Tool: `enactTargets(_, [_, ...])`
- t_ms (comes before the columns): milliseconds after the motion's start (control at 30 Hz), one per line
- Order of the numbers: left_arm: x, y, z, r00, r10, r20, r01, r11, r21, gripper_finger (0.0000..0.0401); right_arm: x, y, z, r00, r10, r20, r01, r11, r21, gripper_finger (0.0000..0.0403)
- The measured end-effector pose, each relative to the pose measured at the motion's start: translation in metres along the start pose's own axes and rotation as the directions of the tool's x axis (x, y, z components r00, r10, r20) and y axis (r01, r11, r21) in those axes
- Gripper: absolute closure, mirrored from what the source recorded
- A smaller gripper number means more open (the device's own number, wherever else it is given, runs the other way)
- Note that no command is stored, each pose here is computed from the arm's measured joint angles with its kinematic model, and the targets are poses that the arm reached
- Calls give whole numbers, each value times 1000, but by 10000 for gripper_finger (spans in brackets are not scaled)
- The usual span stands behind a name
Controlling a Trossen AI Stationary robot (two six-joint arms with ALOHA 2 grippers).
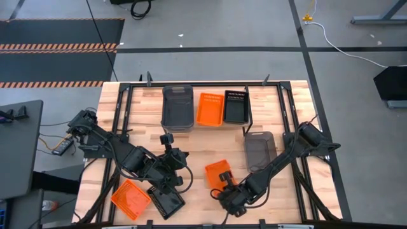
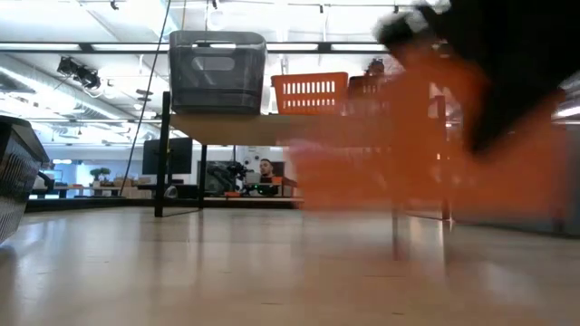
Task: Stack baskets on shelf by color
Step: Stack the right orange bin on the orange bin on the shelf
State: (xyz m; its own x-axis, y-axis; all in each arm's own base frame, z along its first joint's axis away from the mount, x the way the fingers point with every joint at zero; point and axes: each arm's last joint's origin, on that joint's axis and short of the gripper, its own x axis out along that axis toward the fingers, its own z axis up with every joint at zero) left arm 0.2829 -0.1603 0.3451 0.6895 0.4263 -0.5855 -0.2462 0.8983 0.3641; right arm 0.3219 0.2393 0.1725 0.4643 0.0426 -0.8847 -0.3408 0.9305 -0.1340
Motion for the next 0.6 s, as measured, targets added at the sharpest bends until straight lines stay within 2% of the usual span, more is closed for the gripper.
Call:
enactTargets(100, [0,0,0,1000,0,0,0,1000,0,379,-23,-6,26,997,-64,46,65,998,-18,395])
enactTargets(300, [0,0,0,1000,0,0,0,1000,3,384,-87,-27,71,967,-228,117,235,971,-43,386])
enactTargets(467, [-3,-1,-1,1000,11,6,-11,1000,22,384,-135,-57,88,924,-366,115,368,930,-2,395])
enactTargets(600, [-7,-4,-2,999,38,34,-40,997,58,388,-159,-89,96,888,-447,113,441,895,72,393])
